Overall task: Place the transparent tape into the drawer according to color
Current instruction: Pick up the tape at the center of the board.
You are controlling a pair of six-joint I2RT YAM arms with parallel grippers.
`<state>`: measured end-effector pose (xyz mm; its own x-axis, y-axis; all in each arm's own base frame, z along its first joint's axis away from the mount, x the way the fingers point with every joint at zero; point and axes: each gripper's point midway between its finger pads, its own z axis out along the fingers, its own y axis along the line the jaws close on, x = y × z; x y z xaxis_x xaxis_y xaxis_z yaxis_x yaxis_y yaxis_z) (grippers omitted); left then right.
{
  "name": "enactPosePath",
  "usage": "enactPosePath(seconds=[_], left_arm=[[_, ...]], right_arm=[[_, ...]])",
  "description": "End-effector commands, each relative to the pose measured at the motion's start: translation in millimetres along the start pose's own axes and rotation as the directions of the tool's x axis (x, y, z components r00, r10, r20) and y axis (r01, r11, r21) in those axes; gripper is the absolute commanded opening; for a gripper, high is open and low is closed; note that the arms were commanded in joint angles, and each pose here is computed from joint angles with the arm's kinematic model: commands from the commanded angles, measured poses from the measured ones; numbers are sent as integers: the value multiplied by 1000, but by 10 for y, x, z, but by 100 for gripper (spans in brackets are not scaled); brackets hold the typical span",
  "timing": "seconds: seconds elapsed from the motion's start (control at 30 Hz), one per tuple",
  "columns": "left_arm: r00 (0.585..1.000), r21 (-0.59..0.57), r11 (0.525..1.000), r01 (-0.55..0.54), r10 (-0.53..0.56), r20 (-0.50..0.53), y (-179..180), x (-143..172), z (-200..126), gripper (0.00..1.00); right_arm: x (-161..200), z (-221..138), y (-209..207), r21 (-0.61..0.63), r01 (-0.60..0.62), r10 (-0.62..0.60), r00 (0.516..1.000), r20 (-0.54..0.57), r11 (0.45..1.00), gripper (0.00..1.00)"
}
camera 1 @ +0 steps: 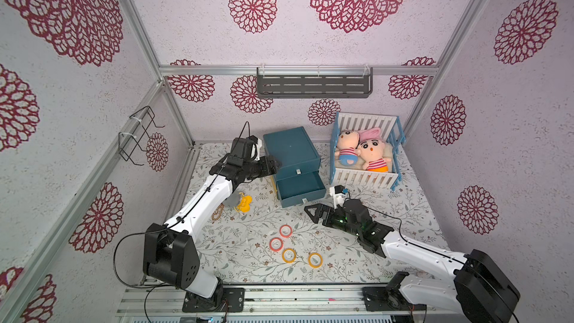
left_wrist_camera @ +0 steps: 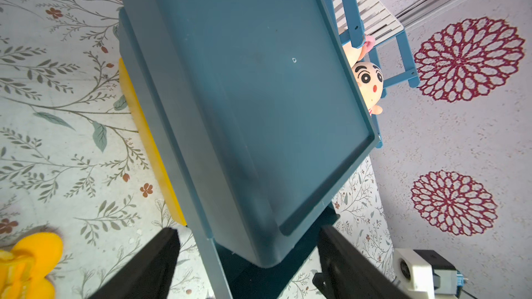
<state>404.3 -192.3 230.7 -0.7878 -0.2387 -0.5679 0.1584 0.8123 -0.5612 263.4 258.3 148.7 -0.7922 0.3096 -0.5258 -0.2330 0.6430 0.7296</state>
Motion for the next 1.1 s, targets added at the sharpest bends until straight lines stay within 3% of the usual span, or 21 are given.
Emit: enactPosePath(seconds=[0.0,0.23,0.67,0.97,1.07], left_arm=[[999,2,1000,-6,5,37,-31,-21,-136,89],[998,-4,1000,2,-2,59,-14,69,-319,100],[998,-53,997,54,-53,16,255,572,-477,97],[995,-79,992,97,-98,-4,396,849,-575,97],[994,-84,991,106,-107,-6,426,908,-603,97]], right_arm=[[-74,-83,112,8,87,-87,996,-5,996,99],[-50,-146,96,73,199,-193,977,-88,977,99],[387,-311,-133,182,331,-254,902,-348,926,99],[797,-358,-323,286,452,-263,818,-512,845,99],[922,-353,-381,302,484,-260,789,-557,821,94]])
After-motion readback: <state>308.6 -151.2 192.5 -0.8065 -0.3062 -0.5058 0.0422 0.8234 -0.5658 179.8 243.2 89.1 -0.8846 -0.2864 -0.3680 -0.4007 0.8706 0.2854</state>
